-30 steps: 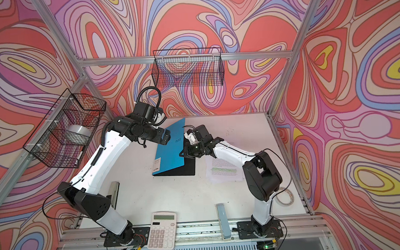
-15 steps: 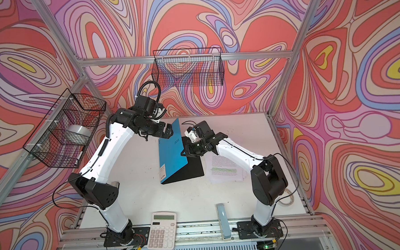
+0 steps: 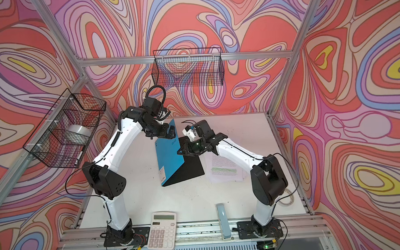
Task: Put the files into the folder
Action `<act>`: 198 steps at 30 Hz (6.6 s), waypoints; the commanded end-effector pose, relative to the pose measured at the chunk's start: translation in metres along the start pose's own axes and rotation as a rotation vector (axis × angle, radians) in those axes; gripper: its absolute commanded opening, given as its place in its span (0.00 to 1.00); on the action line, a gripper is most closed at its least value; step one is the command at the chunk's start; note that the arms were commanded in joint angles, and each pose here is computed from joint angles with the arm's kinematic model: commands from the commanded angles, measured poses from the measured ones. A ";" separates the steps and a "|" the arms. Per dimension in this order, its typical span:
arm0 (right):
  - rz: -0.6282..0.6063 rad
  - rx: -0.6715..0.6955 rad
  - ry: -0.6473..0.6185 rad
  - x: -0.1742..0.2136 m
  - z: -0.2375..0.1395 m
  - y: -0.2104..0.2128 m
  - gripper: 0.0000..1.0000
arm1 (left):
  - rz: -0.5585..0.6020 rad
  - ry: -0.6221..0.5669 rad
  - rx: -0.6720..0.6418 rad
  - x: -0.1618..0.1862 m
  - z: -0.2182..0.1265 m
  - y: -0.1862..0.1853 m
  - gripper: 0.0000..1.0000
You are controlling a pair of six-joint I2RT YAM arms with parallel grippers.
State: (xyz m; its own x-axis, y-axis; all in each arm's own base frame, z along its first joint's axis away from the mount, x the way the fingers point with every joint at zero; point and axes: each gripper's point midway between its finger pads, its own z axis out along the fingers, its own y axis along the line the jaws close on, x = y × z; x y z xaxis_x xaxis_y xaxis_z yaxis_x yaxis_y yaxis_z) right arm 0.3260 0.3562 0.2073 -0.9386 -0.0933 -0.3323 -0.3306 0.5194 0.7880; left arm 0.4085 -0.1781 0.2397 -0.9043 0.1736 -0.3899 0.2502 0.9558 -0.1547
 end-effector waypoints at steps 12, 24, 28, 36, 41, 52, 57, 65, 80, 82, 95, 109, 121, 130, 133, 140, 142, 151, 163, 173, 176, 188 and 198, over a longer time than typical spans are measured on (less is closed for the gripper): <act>-0.048 -0.088 0.008 0.005 0.007 0.026 0.22 | -0.067 0.035 0.015 -0.001 0.005 0.001 1.00; -0.049 -0.112 -0.033 0.005 0.011 0.038 0.26 | -0.101 0.065 -0.049 0.002 0.019 0.014 1.00; -0.058 -0.122 -0.045 0.007 0.012 0.046 0.26 | -0.109 0.070 -0.062 0.003 0.021 0.019 1.00; -0.078 -0.150 -0.061 0.010 0.015 0.064 0.29 | -0.126 0.077 -0.096 0.006 0.022 0.029 0.99; -0.100 -0.163 -0.076 0.011 0.020 0.078 0.31 | -0.145 0.074 -0.134 0.010 0.018 0.042 0.98; -0.140 -0.194 -0.068 0.014 0.036 0.102 0.33 | -0.206 0.056 -0.205 0.017 0.004 0.074 0.89; -0.156 -0.239 -0.073 0.012 0.036 0.114 0.35 | -0.247 0.057 -0.207 0.021 -0.001 0.090 0.78; -0.173 -0.245 -0.106 0.012 0.024 0.121 0.35 | -0.282 0.021 -0.231 0.021 -0.017 0.108 0.56; -0.159 -0.170 -0.127 0.030 0.012 0.098 0.36 | -0.321 0.029 -0.231 0.031 -0.025 0.128 0.26; -0.162 -0.151 -0.127 0.031 0.008 0.096 0.36 | -0.324 0.032 -0.232 0.031 -0.025 0.130 0.24; -0.092 0.086 -0.147 0.048 0.008 0.034 0.35 | -0.360 0.062 -0.240 0.030 -0.018 0.152 0.00; -0.036 0.266 -0.122 0.058 0.014 -0.013 0.35 | -0.379 0.010 -0.059 0.003 -0.009 0.132 0.00; -0.003 0.363 -0.081 0.046 0.035 -0.031 0.34 | -0.381 0.023 -0.003 0.000 -0.008 0.126 0.00; -0.022 0.387 0.013 0.032 0.091 -0.055 0.31 | -0.292 0.042 -0.060 0.007 -0.017 0.132 0.00; -0.031 0.381 0.032 0.028 0.108 -0.060 0.29 | -0.278 0.052 -0.063 0.009 -0.018 0.133 0.00; -0.022 0.295 0.027 0.021 0.140 -0.061 0.25 | -0.292 0.088 -0.050 0.015 -0.015 0.130 0.00; -0.017 0.278 0.026 0.022 0.145 -0.059 0.25 | -0.307 0.100 -0.049 0.019 -0.014 0.130 0.00; 0.006 0.232 0.076 0.035 0.171 -0.057 0.25 | -0.362 0.119 -0.030 0.028 -0.015 0.124 0.00; 0.012 0.256 0.092 0.043 0.182 -0.063 0.20 | -0.396 0.133 -0.036 0.045 -0.020 0.121 0.00; -0.010 0.378 0.061 0.038 0.169 -0.074 0.17 | -0.379 0.125 -0.044 0.045 -0.026 0.122 0.00; -0.023 0.379 0.045 0.035 0.165 -0.069 0.17 | -0.374 0.117 -0.044 0.044 -0.028 0.121 0.00; -0.002 0.355 0.099 0.046 0.179 -0.077 0.13 | -0.367 0.114 -0.045 0.042 -0.028 0.122 0.00; 0.004 0.365 0.133 0.053 0.183 -0.085 0.13 | -0.367 0.115 -0.030 0.042 -0.029 0.119 0.00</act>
State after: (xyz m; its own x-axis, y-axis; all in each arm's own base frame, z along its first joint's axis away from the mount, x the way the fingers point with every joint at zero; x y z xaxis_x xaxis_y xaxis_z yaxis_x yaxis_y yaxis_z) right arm 0.3270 0.4611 0.0415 -0.9511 -0.1663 -0.2602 -0.2883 0.7805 0.5548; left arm 0.4053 -0.0474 0.2200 -0.9598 -0.1666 -0.2258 -0.1147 0.9674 -0.2259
